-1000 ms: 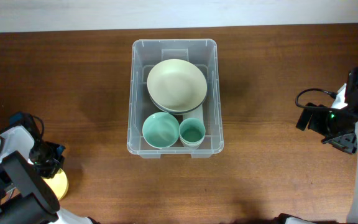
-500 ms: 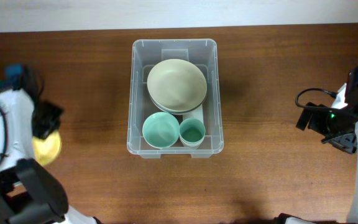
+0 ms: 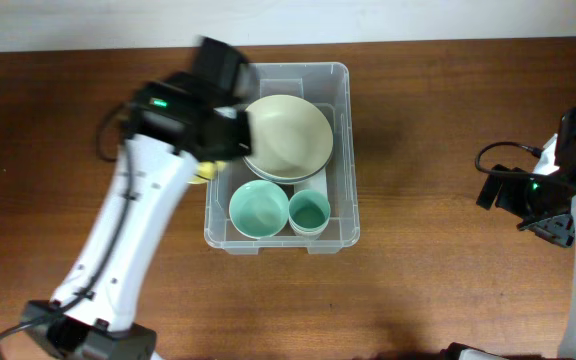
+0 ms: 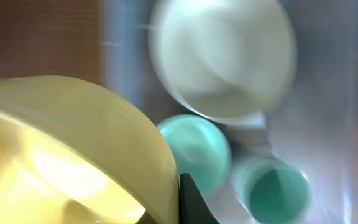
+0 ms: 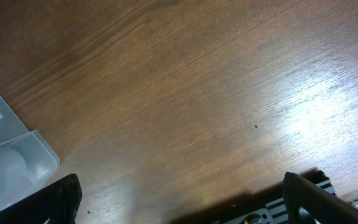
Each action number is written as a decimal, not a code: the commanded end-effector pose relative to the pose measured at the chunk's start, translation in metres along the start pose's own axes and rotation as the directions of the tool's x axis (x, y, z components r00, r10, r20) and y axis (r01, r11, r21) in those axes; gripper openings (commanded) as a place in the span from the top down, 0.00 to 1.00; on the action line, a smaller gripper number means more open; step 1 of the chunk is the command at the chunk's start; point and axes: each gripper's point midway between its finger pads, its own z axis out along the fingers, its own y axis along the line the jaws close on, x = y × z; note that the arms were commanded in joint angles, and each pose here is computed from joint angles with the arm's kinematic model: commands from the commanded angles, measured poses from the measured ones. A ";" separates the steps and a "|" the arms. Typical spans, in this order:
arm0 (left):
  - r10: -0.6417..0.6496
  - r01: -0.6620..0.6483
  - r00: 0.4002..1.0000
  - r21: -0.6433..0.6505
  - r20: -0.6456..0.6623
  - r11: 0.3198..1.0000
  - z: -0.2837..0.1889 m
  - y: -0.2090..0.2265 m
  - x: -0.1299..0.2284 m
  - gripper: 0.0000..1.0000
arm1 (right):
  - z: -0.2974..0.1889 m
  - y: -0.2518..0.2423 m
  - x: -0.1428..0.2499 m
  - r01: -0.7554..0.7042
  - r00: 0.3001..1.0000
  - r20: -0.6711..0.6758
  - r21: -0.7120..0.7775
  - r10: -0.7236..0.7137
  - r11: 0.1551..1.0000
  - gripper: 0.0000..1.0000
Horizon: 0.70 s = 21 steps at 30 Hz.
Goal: Pack container
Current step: 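Lift the yellow bowl with the left gripper and lower it into the bin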
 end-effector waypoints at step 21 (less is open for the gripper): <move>0.227 -0.270 0.904 -0.072 -0.362 0.960 0.115 -0.055 0.072 1.00 | -0.007 0.000 -0.002 0.003 1.000 0.026 -0.007 -0.003 1.000 0.01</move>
